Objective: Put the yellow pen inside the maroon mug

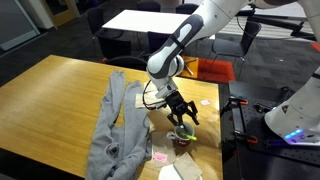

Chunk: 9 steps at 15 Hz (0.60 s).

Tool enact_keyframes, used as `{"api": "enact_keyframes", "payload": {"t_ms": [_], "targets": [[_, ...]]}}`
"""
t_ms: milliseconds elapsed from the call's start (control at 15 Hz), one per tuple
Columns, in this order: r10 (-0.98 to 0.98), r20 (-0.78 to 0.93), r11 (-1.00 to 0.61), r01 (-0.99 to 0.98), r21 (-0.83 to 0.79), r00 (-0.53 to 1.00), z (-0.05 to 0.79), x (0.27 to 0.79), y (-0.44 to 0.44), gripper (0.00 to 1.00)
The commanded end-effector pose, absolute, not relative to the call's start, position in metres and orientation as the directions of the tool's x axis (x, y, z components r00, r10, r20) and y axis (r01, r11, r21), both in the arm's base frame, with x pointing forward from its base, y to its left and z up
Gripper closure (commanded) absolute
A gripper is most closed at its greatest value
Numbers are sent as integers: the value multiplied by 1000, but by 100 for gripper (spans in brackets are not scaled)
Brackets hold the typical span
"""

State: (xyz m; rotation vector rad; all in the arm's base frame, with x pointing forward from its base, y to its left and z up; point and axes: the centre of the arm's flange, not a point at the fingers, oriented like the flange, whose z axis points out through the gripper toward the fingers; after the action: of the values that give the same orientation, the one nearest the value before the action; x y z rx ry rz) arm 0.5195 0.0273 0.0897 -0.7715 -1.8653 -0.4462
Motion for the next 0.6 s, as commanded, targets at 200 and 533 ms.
{"api": "enact_keyframes", "payload": {"t_ms": [200,533], "targets": [[335,896,735,676,-55,-291,119,513,48,0],[346,882,729,683,-38,-320,158,513,69,0]]}}
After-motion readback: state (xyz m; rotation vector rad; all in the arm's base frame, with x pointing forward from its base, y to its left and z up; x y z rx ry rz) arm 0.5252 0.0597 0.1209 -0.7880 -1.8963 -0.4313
